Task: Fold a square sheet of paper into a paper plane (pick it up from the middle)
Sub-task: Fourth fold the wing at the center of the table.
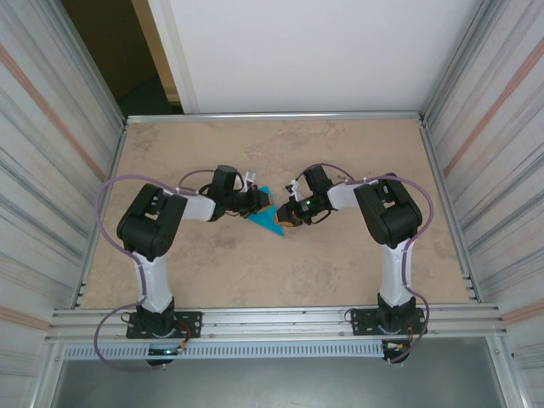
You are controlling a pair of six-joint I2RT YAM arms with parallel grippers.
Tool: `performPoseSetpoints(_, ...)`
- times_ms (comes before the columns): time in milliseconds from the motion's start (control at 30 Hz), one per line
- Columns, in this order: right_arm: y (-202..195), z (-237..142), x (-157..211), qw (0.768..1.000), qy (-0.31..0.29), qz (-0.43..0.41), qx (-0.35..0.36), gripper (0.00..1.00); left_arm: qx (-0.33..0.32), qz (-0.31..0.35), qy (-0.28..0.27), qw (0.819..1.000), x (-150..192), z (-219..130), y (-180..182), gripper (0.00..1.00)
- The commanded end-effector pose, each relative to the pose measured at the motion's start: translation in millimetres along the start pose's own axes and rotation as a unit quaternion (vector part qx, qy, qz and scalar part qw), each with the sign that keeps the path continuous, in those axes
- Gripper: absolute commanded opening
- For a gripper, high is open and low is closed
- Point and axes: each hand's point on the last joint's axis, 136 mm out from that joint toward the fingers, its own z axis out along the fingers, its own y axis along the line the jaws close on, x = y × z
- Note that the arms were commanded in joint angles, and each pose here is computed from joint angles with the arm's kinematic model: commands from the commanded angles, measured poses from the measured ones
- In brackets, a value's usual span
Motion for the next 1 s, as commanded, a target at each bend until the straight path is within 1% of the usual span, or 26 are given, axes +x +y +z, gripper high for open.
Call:
performPoseSetpoints(0,-28,5,16,0.997,0.025,0.063,0.034,0.14,0.000,-0.002,0.012,1.000,2,4,2,0.07)
performPoseSetpoints(167,-28,5,16,0.997,0.026,0.063,0.036,0.14,-0.014,-0.006,0.013,1.000,4,4,9,0.07)
performPoseSetpoints(533,-25,2,16,0.997,0.025,0.063,0.036,0.16,-0.019,-0.010,0.018,1.000,4,8,12,0.07)
performPoseSetpoints(800,-1,-12,14,0.999,0.014,0.044,0.023,0.20,-0.028,-0.013,0.017,0.999,5,7,16,0.07)
performPoseSetpoints(967,14,-26,16,0.999,0.002,0.028,0.020,0.24,-0.035,-0.019,0.017,0.999,5,7,20,0.07)
